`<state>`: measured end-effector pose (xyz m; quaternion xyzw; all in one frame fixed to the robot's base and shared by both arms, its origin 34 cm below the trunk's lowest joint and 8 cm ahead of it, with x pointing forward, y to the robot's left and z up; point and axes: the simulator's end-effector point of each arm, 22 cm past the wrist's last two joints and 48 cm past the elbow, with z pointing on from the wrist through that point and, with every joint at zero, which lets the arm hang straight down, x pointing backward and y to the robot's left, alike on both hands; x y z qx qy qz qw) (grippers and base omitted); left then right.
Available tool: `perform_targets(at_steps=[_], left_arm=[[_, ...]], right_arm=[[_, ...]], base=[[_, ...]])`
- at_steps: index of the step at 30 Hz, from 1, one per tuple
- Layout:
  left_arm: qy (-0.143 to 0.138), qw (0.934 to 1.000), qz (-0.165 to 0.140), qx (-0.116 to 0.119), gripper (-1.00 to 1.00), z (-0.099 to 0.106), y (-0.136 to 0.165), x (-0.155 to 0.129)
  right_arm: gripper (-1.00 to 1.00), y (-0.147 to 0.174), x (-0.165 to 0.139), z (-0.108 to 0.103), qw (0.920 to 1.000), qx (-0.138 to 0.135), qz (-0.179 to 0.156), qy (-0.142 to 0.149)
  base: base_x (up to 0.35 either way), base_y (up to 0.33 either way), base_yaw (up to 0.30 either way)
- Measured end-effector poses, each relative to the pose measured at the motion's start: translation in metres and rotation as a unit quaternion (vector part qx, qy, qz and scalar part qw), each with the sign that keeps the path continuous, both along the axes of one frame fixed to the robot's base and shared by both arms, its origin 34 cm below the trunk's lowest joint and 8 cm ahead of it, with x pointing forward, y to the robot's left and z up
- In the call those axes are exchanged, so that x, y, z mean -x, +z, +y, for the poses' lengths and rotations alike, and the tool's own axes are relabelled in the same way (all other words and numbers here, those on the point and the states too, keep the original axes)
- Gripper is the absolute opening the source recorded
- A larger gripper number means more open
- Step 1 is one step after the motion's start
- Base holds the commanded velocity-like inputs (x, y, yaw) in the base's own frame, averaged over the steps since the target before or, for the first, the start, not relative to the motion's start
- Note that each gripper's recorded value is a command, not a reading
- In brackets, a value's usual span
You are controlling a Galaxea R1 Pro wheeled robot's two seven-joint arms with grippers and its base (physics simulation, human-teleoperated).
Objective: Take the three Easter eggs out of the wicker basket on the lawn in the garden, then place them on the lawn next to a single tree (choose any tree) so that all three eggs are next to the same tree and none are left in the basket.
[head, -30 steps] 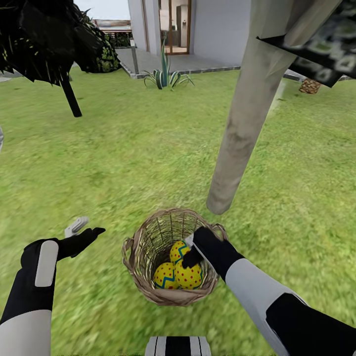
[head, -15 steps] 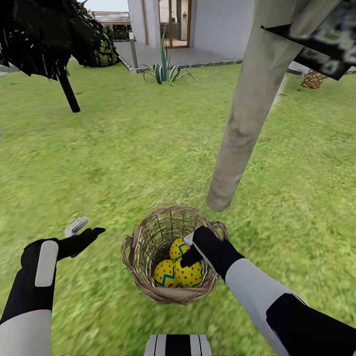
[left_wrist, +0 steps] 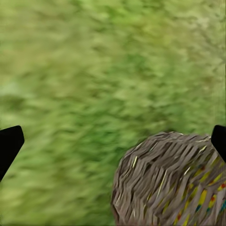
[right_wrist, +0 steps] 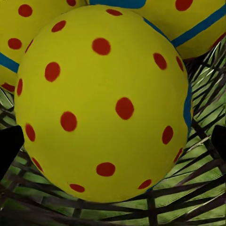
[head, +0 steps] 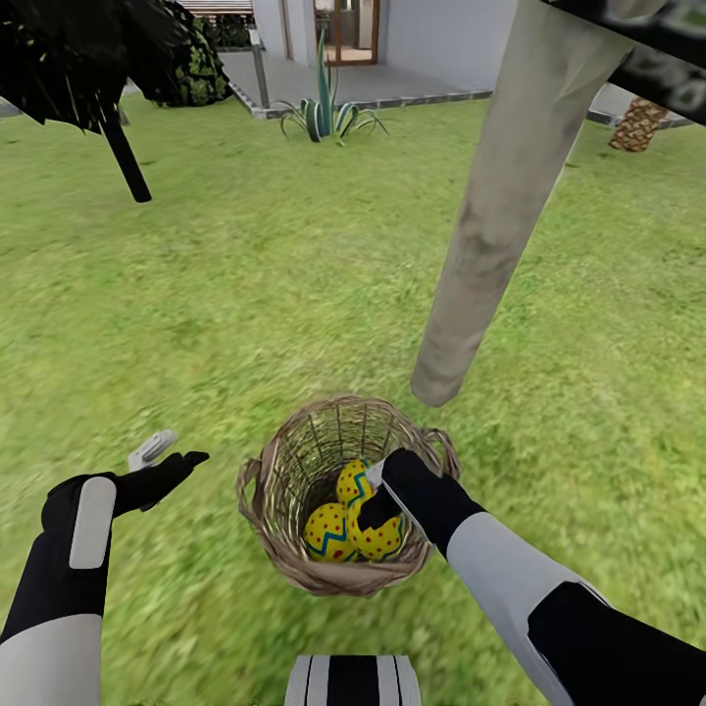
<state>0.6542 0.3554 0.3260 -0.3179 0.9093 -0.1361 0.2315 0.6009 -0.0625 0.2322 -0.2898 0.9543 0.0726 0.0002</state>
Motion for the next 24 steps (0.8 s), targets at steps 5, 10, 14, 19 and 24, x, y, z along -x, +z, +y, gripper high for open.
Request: perform_targets(at_steps=[5, 10, 14, 19, 24], left_arm=[[0.0, 1.0, 0.001, 0.0, 1.0, 0.0, -0.002, 0.0], [0.0, 1.0, 0.007, 0.0, 1.0, 0.0, -0.009, 0.002], [0.0, 0.9999, 0.011, 0.0, 1.0, 0.0, -0.014, 0.004], [0.0, 0.9999, 0.015, 0.0, 1.0, 0.0, -0.018, 0.005], [0.0, 0.9999, 0.016, 0.0, 1.0, 0.0, -0.02, 0.006]], right_arm=[[1.0, -0.002, 0.001, 0.0, 1.0, -0.001, 0.002, 0.0], [1.0, -0.007, 0.002, 0.002, 1.0, -0.003, 0.005, 0.0], [1.0, -0.011, 0.004, 0.003, 1.0, -0.004, 0.009, 0.0], [1.0, -0.015, 0.007, 0.004, 0.9998, -0.008, 0.016, -0.003], [1.0, -0.017, 0.008, 0.004, 0.9998, -0.008, 0.017, -0.003]], base=[[0.0, 0.0, 0.0], [0.0, 0.0, 0.0], [0.0, 0.0, 0.0], [0.0, 0.0, 0.0], [0.0, 0.0, 0.0]])
